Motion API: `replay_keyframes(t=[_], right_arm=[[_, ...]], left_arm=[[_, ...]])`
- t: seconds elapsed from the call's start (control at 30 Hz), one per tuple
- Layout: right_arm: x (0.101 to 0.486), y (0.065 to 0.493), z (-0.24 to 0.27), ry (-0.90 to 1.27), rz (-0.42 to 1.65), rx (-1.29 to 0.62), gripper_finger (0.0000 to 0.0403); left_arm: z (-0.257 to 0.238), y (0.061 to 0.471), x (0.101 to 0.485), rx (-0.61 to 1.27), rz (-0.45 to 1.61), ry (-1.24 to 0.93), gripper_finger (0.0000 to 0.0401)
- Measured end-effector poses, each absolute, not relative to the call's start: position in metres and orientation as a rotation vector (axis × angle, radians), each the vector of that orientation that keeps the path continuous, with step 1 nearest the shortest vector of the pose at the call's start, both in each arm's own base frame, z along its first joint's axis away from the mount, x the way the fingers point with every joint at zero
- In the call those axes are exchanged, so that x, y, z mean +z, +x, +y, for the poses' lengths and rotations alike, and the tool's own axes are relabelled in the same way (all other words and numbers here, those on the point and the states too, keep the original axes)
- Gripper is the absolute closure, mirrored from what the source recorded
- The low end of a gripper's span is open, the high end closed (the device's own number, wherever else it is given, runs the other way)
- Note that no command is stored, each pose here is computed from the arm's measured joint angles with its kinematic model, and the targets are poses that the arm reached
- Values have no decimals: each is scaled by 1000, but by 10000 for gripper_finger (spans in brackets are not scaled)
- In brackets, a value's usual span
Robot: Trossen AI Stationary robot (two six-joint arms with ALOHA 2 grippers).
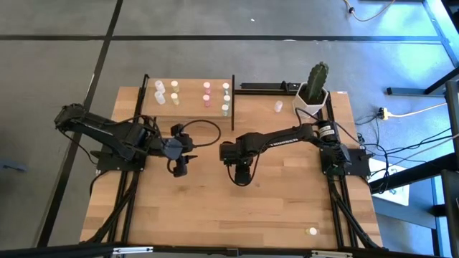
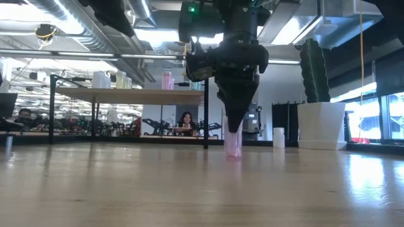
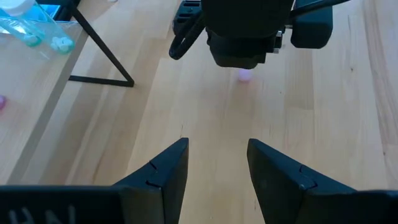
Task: Pick and place medicine bottles onto shelf by color
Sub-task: Put the pink pill bottle on the shelf and align it with the other pink pill bottles
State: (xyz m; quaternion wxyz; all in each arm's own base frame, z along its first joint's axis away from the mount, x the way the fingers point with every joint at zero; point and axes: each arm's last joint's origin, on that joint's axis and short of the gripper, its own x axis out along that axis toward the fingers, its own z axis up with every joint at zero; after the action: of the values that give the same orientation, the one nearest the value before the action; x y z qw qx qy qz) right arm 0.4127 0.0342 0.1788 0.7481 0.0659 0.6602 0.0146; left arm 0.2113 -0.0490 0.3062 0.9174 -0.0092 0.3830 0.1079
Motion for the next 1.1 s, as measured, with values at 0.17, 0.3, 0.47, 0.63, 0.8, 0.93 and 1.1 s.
replay_keyframes(t=[0.17, 0.3, 0.47, 0.63, 0.8, 0.93, 1.1], right_arm=[[179, 413, 34, 144, 1442, 32, 258], [179, 413, 34, 144, 1439, 33, 229], [179, 413, 34, 145, 1439, 32, 191], [179, 413, 34, 163, 1439, 16, 172], [179, 413, 34, 164, 1440, 15, 170], [179, 413, 34, 185, 1443, -3, 170], [179, 412, 34, 186, 1456, -7, 170]], left_arm=[[-49, 211, 306, 222, 788, -19, 244], [-49, 211, 306, 222, 788, -19, 244], [-49, 211, 306, 222, 789, -18, 244], [-49, 211, 306, 222, 789, -18, 244], [-49, 211, 306, 222, 789, -18, 244], [-49, 211, 306, 222, 789, -18, 244], [-49, 211, 306, 222, 789, -18, 244]])
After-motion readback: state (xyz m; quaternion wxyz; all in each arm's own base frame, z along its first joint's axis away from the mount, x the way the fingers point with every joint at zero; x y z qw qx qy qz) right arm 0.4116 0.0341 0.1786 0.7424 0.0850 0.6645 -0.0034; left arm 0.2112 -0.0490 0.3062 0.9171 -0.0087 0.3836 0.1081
